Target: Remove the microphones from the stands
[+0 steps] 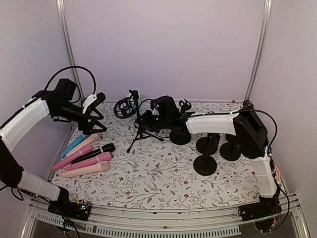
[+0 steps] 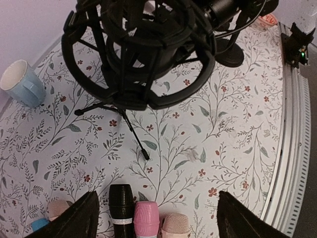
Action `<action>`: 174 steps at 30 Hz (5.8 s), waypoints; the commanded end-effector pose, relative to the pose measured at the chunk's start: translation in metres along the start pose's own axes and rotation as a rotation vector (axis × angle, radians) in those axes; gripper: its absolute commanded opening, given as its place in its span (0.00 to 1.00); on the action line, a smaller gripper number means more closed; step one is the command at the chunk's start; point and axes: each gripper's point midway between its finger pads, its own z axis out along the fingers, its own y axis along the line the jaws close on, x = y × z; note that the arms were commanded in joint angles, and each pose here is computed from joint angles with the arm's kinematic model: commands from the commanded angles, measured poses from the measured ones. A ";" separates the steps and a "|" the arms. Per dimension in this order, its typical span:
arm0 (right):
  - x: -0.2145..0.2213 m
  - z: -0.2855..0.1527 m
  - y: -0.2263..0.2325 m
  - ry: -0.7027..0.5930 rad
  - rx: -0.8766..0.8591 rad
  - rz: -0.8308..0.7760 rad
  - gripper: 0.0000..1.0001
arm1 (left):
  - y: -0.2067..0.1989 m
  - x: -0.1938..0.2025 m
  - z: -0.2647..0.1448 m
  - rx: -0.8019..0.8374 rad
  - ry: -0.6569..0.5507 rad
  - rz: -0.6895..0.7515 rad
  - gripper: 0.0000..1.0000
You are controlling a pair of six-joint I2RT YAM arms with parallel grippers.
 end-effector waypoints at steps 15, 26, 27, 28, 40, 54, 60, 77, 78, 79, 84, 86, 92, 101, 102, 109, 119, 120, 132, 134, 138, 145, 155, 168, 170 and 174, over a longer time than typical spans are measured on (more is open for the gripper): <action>0.001 -0.011 -0.041 -0.034 0.407 -0.301 0.00 | -0.012 -0.022 -0.002 0.014 -0.051 0.034 0.83; -0.022 -0.021 0.018 -0.058 0.260 -0.361 0.28 | -0.013 -0.025 -0.005 0.009 -0.045 0.029 0.83; -0.021 -0.023 0.025 -0.053 0.235 -0.360 0.33 | -0.013 -0.025 -0.006 0.010 -0.045 0.030 0.83; -0.020 -0.025 0.028 -0.047 0.217 -0.357 0.38 | -0.013 -0.026 -0.006 0.009 -0.045 0.032 0.83; 0.001 -0.081 0.028 -0.030 -0.002 -0.175 0.60 | -0.016 -0.025 -0.008 0.008 -0.038 0.035 0.83; 0.027 -0.067 -0.032 0.057 0.209 -0.149 0.45 | -0.020 -0.025 -0.006 0.025 -0.043 0.027 0.83; 0.025 -0.082 -0.029 0.036 0.156 -0.079 0.38 | -0.022 -0.020 -0.004 0.027 -0.033 0.028 0.83; 0.027 -0.057 0.026 0.173 -0.219 0.016 0.41 | -0.026 -0.014 -0.005 0.029 -0.025 0.035 0.83; 0.029 -0.056 0.024 0.182 -0.222 0.028 0.41 | -0.027 -0.013 -0.005 0.028 -0.022 0.037 0.83; 0.029 -0.056 0.021 0.189 -0.220 0.037 0.40 | -0.027 -0.013 -0.005 0.024 -0.020 0.040 0.83; 0.028 -0.059 0.011 0.185 -0.196 0.049 0.39 | -0.027 -0.012 -0.005 0.024 -0.016 0.045 0.83; 0.027 -0.061 0.007 0.180 -0.174 0.047 0.39 | -0.027 -0.011 -0.004 0.028 -0.015 0.042 0.83; 0.019 -0.077 0.018 0.147 -0.176 0.007 0.39 | -0.027 -0.009 -0.003 0.030 -0.011 0.037 0.82; 0.029 -0.067 -0.006 0.177 -0.124 0.022 0.39 | -0.027 -0.009 -0.003 0.029 -0.013 0.036 0.82; 0.028 -0.064 -0.006 0.177 -0.125 0.023 0.39 | -0.027 -0.010 -0.003 0.028 -0.013 0.037 0.82; 0.017 -0.052 -0.006 0.174 -0.143 0.026 0.38 | -0.026 -0.011 -0.006 0.013 -0.011 0.046 0.82; 0.015 -0.044 -0.008 0.182 -0.158 0.038 0.24 | -0.026 -0.012 -0.006 0.016 -0.011 0.045 0.82; 0.015 -0.045 -0.007 0.181 -0.160 0.037 0.22 | -0.026 -0.012 -0.006 0.019 -0.011 0.045 0.82; 0.023 -0.050 0.000 0.185 -0.174 0.010 0.08 | -0.027 -0.008 0.007 0.062 -0.012 0.016 0.82; 0.021 -0.052 0.001 0.163 -0.161 -0.007 0.05 | -0.029 -0.008 0.010 0.069 -0.013 0.018 0.82; 0.018 -0.054 -0.002 0.117 -0.099 -0.056 0.00 | -0.032 -0.010 0.019 0.088 -0.014 0.016 0.81; 0.022 -0.052 -0.020 0.042 0.089 -0.240 0.00 | -0.036 -0.004 0.042 0.119 0.022 0.007 0.79; 0.016 -0.054 -0.004 -0.110 0.277 -0.606 0.00 | -0.032 -0.002 0.050 0.107 0.035 0.010 0.77; -0.007 -0.089 0.085 -0.249 0.153 -0.768 0.46 | -0.027 0.003 0.054 0.088 0.052 0.009 0.76; -0.011 -0.096 0.098 -0.241 0.096 -0.752 0.50 | -0.027 0.003 0.054 0.085 0.051 0.013 0.76; -0.021 -0.109 0.103 -0.214 0.034 -0.665 0.50 | -0.027 0.002 0.052 0.080 0.050 0.015 0.76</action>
